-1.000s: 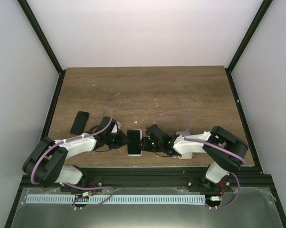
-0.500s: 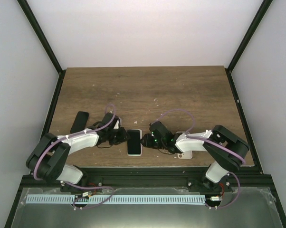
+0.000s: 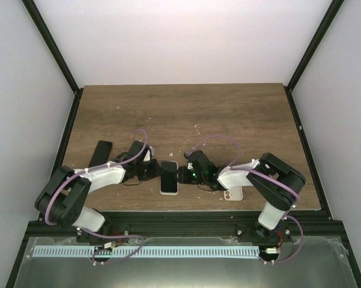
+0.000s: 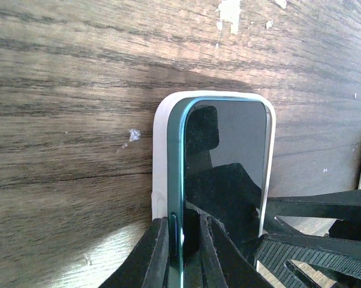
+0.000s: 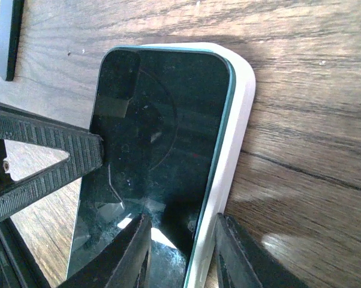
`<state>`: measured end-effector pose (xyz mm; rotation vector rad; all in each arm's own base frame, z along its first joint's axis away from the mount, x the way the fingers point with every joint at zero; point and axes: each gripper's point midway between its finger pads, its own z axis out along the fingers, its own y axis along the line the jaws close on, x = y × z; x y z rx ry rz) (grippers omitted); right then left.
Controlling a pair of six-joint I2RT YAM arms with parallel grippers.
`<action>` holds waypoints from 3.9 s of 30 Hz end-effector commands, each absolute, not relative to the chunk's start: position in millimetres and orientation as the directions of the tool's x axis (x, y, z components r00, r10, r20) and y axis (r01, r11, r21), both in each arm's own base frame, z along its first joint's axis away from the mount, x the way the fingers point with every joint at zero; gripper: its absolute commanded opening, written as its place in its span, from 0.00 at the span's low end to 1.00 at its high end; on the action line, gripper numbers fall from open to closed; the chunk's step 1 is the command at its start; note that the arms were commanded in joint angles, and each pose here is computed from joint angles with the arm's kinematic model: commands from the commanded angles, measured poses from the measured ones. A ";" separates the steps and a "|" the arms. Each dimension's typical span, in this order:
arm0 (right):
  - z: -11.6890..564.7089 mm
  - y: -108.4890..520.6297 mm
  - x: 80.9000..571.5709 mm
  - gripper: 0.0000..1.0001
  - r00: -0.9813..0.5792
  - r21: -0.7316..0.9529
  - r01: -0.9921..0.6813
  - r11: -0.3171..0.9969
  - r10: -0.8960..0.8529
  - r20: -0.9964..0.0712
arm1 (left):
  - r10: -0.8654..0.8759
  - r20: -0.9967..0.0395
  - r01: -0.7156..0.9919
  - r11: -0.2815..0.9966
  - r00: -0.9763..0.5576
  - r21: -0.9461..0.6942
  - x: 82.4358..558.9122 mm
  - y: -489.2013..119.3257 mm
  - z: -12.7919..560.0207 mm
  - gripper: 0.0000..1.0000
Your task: Put the phone into the phone case
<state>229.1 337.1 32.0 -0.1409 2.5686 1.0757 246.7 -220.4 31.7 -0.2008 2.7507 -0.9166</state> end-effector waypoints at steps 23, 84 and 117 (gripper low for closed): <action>39.0 327.6 215.2 0.35 -0.952 0.708 -0.152 0.690 0.091 -0.293 | -0.165 -0.216 -0.022 0.839 -0.962 -0.544 230.4 -204.7 28.0 0.24; 116.4 402.6 194.7 0.53 -0.978 0.967 -0.191 0.166 0.045 -0.201 | -0.182 -0.070 -0.065 0.643 -0.981 -0.763 181.1 -202.9 26.3 0.19; 120.5 398.3 187.0 0.41 -0.953 0.934 -0.300 0.192 -0.031 -0.300 | -0.129 -0.050 -0.023 0.516 -0.990 -0.856 173.0 -221.7 40.7 0.23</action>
